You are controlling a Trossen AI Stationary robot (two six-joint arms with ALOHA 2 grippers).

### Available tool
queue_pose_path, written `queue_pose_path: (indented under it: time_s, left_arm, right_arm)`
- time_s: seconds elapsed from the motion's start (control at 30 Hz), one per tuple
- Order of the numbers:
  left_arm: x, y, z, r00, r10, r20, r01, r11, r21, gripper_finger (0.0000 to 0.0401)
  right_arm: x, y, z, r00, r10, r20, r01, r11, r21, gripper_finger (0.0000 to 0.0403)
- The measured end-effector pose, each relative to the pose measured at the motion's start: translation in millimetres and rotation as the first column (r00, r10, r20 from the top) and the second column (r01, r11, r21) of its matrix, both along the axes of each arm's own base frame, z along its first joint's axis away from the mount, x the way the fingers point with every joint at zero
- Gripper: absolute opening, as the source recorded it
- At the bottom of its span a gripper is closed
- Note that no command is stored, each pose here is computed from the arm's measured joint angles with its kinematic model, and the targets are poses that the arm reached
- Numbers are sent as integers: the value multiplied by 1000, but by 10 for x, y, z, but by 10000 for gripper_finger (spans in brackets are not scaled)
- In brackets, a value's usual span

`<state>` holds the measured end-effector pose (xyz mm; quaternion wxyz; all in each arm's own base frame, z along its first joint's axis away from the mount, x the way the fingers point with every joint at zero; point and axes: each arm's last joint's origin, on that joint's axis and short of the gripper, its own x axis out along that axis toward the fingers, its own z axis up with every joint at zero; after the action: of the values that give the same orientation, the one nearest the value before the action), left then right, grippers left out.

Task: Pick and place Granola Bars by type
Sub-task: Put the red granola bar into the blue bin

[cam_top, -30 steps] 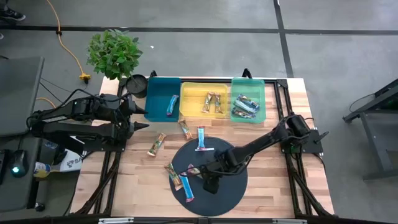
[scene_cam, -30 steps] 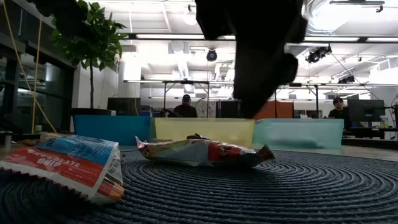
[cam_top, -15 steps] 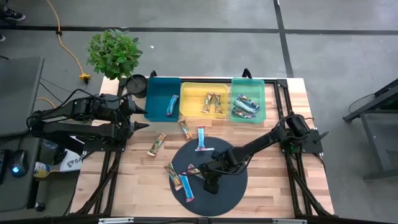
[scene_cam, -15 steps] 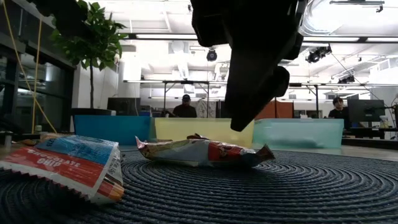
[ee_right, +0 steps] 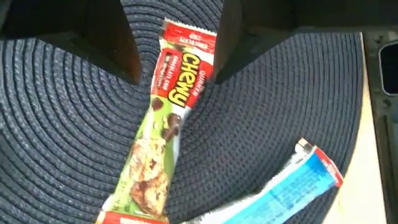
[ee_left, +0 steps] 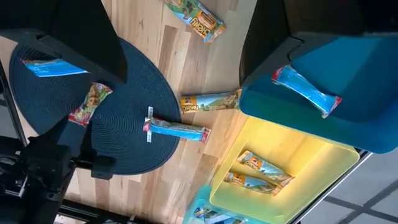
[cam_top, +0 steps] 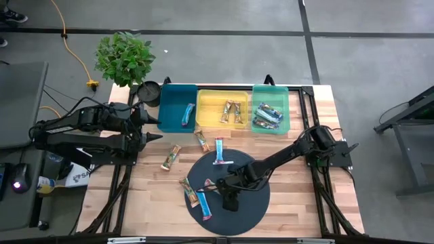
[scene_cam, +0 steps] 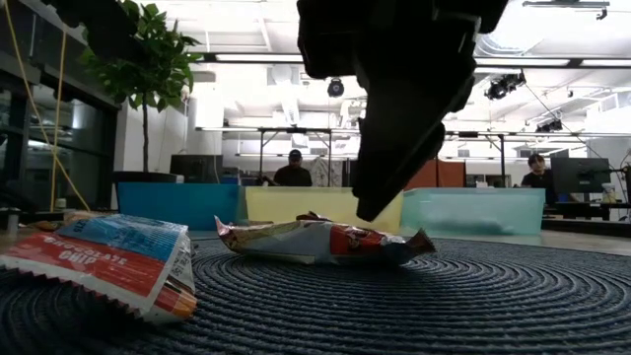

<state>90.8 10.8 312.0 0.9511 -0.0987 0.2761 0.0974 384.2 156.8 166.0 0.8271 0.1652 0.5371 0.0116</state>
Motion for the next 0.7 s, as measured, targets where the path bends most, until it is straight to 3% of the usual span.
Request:
queue_pose_path:
  time_s: [0.27,0.4,0.7]
  left_arm:
    - [0,0,0,1000,1,0,-1,1000,1,303]
    - [-1,0,0,1000,2,0,-2,1000,1,303]
    - [-2,0,-3,1000,2,-3,-2,1000,1,303]
  right_arm:
    - [46,-21,51,998,40,42,-37,997,-63,189]
    - [82,-41,-71,999,40,19,-39,997,-67,189]
    - [134,5,-267,998,56,-6,-57,998,-14,189]
